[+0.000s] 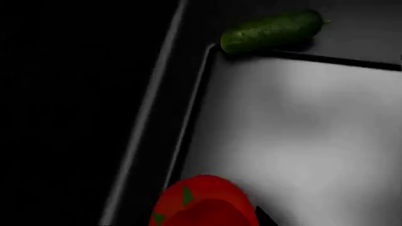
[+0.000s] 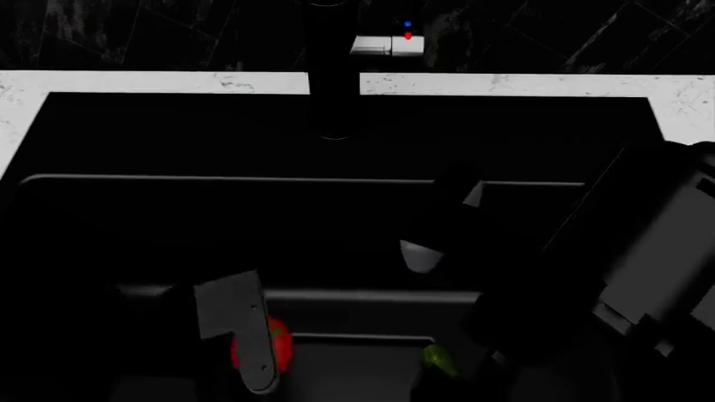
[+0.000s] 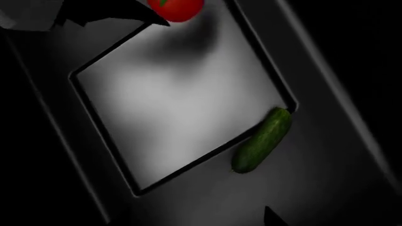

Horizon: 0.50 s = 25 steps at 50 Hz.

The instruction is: Pick the vegetables from the sink and place them on the cutting board.

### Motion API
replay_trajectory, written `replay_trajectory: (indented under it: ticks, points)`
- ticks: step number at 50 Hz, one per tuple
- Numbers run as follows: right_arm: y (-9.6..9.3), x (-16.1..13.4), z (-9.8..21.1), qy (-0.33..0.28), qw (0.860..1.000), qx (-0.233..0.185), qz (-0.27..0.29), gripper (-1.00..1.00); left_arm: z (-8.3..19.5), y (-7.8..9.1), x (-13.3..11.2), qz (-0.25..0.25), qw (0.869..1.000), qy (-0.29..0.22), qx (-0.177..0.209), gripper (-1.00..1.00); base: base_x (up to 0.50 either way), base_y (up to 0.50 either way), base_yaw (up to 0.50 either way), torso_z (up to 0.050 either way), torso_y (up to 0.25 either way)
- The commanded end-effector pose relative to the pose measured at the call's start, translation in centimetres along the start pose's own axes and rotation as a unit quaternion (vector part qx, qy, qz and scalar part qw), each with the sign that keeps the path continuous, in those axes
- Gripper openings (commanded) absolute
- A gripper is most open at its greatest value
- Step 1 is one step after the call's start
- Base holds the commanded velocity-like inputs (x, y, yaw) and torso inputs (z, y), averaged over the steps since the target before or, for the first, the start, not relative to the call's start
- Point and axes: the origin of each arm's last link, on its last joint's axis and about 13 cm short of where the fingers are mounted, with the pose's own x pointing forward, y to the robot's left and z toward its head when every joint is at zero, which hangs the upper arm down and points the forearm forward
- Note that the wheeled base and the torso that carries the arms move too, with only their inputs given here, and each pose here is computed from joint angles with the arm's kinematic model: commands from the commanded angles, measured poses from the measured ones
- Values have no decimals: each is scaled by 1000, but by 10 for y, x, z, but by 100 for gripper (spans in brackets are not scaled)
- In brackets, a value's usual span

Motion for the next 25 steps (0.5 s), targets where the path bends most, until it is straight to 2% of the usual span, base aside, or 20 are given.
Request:
replay_trajectory:
  ticks: [1,2,5,9,11,16,19,25]
  points:
    - [3,2,21,3,1000,17,-24,100,14,-4,-44,160,978,-136,16,-100,35,0,0,0,0]
    - [0,1,24,-7,999,25,-40,100,14,-5,-47,159,977,-139,6,-100,35,0,0,0,0]
    - [-2,1,30,-29,997,57,-38,100,8,-9,-53,171,974,-146,-8,-100,36,0,0,0,0]
    - [0,5,29,-16,997,70,-34,100,-1,-15,-56,181,973,-144,-19,-100,35,0,3,0,0]
    - [-3,6,29,-9,995,98,-32,100,-4,-15,-59,197,969,-147,-24,-100,36,0,3,0,0]
    - [-4,10,30,-5,992,123,-34,100,-11,-20,-61,203,966,-151,-42,-100,36,0,4,0,0]
    - [-4,18,34,5,986,159,-44,100,-14,-20,-63,229,959,-161,-51,-100,36,0,4,0,0]
    - [-15,36,40,5,974,220,-47,100,-15,-26,-60,207,961,-173,-55,-100,36,0,2,0,0]
